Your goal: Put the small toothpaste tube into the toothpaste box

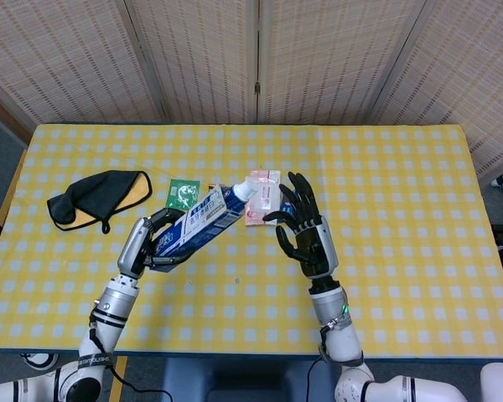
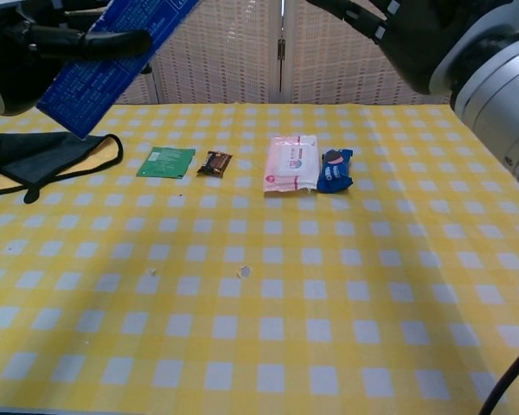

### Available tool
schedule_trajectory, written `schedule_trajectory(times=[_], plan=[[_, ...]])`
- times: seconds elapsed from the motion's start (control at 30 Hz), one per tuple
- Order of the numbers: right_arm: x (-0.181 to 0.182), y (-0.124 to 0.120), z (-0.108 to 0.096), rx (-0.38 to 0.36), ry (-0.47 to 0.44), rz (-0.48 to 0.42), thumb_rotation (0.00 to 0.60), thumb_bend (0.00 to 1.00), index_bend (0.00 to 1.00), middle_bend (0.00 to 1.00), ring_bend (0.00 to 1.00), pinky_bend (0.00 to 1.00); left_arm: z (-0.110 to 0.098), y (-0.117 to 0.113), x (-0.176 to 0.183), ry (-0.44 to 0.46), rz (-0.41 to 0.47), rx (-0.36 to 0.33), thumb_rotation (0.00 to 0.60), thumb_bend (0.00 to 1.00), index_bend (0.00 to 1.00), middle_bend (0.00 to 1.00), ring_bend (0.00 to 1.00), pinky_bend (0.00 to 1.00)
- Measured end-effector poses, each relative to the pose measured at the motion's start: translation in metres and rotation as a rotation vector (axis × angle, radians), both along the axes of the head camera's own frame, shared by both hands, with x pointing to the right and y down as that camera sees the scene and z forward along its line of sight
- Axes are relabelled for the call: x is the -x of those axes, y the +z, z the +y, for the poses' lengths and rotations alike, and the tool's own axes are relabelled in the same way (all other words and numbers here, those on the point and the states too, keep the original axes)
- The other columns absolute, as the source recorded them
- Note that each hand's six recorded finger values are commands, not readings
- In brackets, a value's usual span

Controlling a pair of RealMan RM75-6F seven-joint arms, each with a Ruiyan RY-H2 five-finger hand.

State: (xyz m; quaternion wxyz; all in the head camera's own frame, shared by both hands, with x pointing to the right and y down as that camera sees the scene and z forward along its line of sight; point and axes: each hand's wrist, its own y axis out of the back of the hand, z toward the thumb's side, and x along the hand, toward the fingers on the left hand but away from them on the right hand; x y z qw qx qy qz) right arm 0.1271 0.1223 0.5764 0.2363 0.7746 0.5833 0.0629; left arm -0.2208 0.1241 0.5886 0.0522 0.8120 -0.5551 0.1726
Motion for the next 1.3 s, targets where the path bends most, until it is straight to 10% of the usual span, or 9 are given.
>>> schedule_trajectory(times=[0.8,1.03,1.3], plan=[[-0.061,-0.008,-0.009,-0.042,0.022,0.114,0.600,0.45,0.00,0.01,0.06,0.33,0.012,-0.025,-0.004,-0.030,0.118,-0.140,0.600,0.26,0.55,0.52,0.47,0.30],[-0.070,-0.008,-0.005,-0.092,-0.046,0.244,0.600,0.45,0.00,0.01,0.06,0.30,0.024,-0.005,0.006,0.067,-0.030,-0.130,0.600,0.26,0.55,0.52,0.47,0.30],[-0.097,0.000,0.016,-0.169,-0.261,0.592,0.600,0.45,0.00,0.00,0.05,0.22,0.051,0.041,0.046,0.195,-0.297,-0.106,0.600,0.26,0.55,0.52,0.47,0.30]])
